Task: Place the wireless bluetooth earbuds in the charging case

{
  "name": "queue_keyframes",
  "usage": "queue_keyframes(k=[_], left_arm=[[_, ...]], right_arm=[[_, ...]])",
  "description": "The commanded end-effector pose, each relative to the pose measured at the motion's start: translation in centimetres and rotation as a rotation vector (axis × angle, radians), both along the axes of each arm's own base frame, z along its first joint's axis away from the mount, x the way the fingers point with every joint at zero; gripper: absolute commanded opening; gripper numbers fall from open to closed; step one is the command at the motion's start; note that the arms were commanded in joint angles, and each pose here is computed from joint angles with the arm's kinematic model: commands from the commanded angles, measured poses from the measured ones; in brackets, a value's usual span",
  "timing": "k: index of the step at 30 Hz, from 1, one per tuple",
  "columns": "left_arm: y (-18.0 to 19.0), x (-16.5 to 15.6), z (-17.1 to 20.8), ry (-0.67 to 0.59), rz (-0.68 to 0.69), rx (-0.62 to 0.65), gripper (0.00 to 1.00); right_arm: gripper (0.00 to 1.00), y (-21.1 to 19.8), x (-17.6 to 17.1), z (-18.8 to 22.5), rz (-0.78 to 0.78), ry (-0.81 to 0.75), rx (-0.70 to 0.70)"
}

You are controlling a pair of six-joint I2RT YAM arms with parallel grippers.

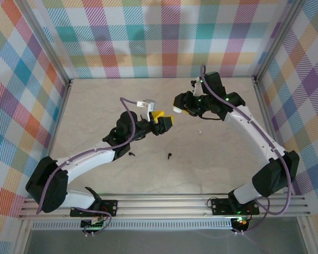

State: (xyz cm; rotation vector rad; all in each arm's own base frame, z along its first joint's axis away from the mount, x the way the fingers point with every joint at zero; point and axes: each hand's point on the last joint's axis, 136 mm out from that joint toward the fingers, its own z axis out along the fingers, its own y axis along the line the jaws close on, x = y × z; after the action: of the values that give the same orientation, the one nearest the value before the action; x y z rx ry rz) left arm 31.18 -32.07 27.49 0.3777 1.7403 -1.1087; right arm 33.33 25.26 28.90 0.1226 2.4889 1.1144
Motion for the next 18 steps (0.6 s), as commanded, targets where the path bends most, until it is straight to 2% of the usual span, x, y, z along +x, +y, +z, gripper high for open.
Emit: queue_keyframes(k=[1,5,11,14,18], left_arm=[[-0.9,-0.2,3.9,-0.090,-0.072,-0.131,0.69],[-1.3,0.2,4.2,-0.096,-0.090,-0.194,0.62],[-1.9,0.6,4.5,-0.092,-0.107,-0.211,0.55],[-1.8,0.9,4.4,-0.088,-0.091,-0.206,0.48],[-2.2,1.3,4.4,-0.087,-0.093,-0.211,0.47]], right_arm=[[0.37,0.6,-0.9,2.3,0.011,0.003,0.103],[0.36,0.5,-1.3,2.6,0.012,0.003,0.109],[0.37,0.0,-1.5,1.8,0.000,0.008,0.072],[0.36,0.1,-1.6,1.7,0.002,0.013,0.075],[0.36,0.0,-1.7,1.4,0.002,0.025,0.074]])
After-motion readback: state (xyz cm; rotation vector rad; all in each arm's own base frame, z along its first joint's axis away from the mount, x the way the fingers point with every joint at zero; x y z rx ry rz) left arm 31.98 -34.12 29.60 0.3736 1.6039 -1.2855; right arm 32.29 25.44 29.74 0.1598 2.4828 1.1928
